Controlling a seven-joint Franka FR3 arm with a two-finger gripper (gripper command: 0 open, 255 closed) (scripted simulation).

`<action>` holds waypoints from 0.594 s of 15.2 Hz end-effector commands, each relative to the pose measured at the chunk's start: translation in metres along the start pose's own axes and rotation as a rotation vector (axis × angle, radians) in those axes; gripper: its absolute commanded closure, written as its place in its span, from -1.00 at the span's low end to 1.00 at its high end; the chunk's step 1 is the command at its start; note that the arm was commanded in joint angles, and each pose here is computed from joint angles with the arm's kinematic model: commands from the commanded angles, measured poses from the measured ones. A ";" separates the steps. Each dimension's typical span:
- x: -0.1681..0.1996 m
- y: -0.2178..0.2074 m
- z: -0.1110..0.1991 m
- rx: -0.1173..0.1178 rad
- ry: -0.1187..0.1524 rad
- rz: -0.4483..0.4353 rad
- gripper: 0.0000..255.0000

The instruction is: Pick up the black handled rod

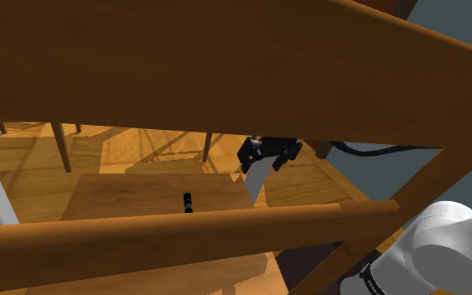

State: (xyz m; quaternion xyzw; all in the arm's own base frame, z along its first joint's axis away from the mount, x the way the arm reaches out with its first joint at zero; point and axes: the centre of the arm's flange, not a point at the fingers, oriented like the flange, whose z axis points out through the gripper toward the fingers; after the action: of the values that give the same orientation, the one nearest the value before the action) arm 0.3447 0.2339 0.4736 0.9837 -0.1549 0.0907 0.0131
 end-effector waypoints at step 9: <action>-0.018 -0.118 0.065 -0.014 0.049 0.075 -1.00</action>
State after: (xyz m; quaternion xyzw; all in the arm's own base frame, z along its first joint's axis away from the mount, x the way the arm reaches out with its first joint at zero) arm 0.3734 0.3354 0.4134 0.9760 -0.1866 0.1106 0.0211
